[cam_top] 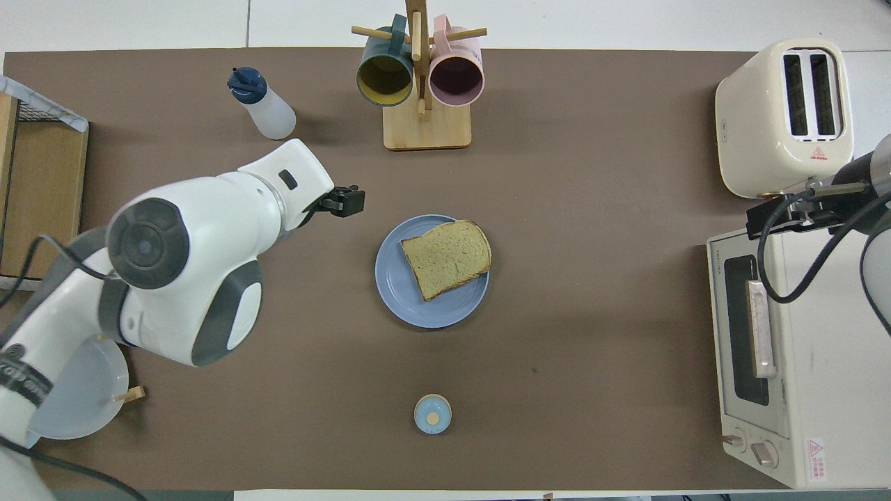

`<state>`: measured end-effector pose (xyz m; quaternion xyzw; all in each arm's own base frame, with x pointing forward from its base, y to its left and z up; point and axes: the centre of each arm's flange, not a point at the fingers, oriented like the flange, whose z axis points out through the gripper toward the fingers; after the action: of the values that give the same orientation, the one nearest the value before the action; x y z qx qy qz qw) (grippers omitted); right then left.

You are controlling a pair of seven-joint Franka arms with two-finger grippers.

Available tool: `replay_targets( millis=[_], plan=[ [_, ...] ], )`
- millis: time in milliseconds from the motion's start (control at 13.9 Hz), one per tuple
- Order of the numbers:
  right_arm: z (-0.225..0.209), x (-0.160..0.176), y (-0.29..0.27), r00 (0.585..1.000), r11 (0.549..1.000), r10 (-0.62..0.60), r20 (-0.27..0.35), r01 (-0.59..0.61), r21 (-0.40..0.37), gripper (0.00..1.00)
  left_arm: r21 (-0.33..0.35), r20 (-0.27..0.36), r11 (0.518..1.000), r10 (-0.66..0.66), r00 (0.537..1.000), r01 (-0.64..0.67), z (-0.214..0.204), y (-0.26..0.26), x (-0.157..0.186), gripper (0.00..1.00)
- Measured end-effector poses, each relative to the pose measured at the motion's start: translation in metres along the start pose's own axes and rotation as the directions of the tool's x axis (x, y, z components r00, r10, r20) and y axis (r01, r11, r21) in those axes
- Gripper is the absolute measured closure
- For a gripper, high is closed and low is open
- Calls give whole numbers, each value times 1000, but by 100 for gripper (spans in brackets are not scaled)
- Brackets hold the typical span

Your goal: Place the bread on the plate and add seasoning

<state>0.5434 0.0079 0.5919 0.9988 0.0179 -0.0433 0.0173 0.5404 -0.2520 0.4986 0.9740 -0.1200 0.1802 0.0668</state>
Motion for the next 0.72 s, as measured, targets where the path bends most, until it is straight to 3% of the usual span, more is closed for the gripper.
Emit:
replay_targets(
  millis=[144,289,722],
  plan=[
    [0,0,0,1000,1000,0,0,0,0,0,30,53,999,-24,998,23,-58,-27,24,0],
    [0,0,0,1000,1000,0,0,0,0,0,55,103,998,-13,995,7,-90,-68,35,0],
    [0,0,0,1000,1000,0,0,0,0,0,76,267,994,57,962,-80,-120,-227,8,0]
  ],
)
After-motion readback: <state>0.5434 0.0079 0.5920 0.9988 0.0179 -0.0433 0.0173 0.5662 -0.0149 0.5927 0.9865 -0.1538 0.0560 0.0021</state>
